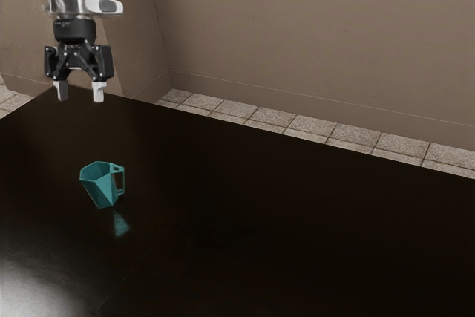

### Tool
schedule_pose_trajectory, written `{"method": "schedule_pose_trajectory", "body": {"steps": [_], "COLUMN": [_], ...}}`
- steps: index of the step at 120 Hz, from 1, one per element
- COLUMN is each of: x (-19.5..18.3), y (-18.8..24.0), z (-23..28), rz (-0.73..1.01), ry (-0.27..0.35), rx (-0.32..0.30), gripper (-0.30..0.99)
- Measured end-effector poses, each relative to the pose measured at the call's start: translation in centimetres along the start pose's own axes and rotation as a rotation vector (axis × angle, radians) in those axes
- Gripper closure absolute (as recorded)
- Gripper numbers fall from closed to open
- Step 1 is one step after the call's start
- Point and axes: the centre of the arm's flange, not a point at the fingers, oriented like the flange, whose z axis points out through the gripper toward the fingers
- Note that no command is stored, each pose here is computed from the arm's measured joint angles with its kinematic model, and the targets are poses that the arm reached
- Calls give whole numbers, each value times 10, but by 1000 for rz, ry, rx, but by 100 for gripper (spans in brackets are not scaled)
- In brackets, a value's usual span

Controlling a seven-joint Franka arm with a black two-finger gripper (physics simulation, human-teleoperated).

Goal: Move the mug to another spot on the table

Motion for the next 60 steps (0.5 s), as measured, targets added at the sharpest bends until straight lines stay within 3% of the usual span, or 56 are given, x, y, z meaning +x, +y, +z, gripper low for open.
{"method": "schedule_pose_trajectory", "body": {"steps": [9, 17, 36, 60], "x": [14, 39, 119, 191], "y": [5, 13, 79, 64], "z": [-9, -2, 59, 128], "rz": [20, 46, 169, 208], "ry": [122, 166, 131, 79], "rx": [10, 26, 146, 191], "gripper": [1, 2, 2, 2]}}
